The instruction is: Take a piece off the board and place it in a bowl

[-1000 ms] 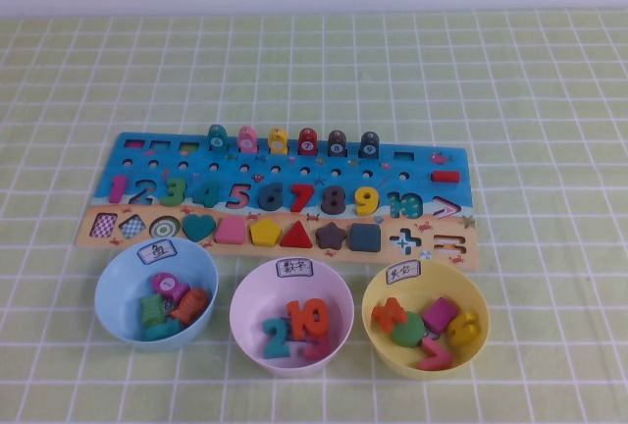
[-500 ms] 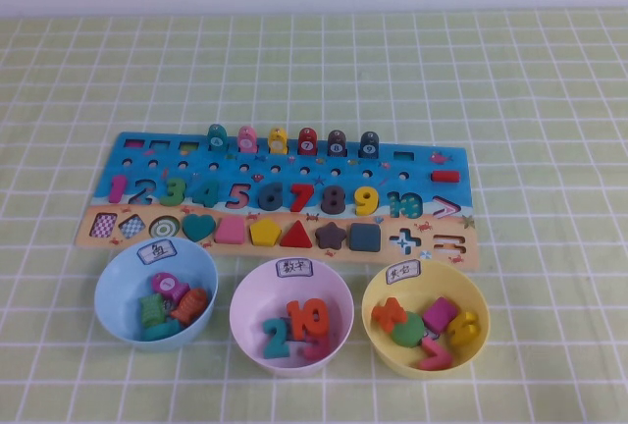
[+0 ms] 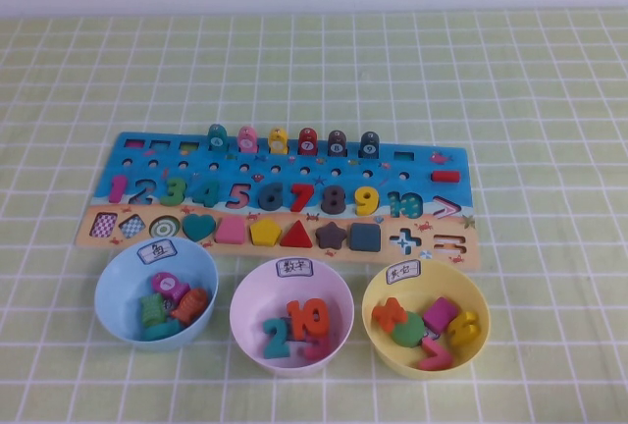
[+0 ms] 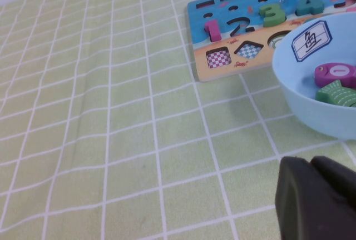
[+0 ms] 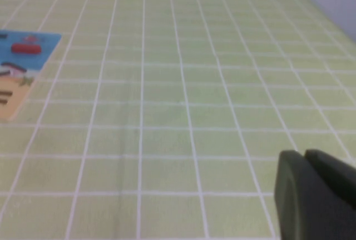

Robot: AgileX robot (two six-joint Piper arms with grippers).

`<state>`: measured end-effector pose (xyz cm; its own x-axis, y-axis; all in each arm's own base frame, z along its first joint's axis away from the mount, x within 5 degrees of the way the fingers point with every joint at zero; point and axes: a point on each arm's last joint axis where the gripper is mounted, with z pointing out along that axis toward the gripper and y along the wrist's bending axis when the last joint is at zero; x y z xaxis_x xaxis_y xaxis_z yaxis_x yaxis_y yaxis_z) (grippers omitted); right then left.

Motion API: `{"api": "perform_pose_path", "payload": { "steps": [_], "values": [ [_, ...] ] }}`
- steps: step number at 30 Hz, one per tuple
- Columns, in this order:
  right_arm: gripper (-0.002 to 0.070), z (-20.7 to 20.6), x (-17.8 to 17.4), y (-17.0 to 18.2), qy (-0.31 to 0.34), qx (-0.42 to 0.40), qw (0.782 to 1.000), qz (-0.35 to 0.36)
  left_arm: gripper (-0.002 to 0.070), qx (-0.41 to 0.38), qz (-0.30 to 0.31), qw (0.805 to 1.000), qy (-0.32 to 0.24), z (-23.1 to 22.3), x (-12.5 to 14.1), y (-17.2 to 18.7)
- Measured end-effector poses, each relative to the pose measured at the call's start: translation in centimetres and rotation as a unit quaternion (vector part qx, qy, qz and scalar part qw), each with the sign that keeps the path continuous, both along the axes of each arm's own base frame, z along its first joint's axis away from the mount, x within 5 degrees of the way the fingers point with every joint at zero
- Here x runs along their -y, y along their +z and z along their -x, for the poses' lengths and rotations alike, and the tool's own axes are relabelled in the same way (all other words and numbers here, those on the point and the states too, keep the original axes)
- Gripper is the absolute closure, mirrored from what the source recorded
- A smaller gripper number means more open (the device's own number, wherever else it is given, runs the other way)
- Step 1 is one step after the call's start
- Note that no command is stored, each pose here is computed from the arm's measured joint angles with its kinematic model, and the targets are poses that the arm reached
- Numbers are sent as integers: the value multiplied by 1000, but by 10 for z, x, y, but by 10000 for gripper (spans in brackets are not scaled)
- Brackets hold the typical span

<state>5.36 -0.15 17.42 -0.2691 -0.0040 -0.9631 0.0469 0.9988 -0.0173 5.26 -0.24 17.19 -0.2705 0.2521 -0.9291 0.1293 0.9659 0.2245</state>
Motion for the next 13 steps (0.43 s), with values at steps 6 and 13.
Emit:
{"api": "perform_pose_path", "payload": {
  "steps": [6,13],
  "values": [
    [694,1,-1,-5,3,-26,1000,-2,680,0,0,1000,0,0,0,0],
    [694,1,-1,-5,3,-26,1000,-3,680,0,0,1000,0,0,0,0]
  ]
}}
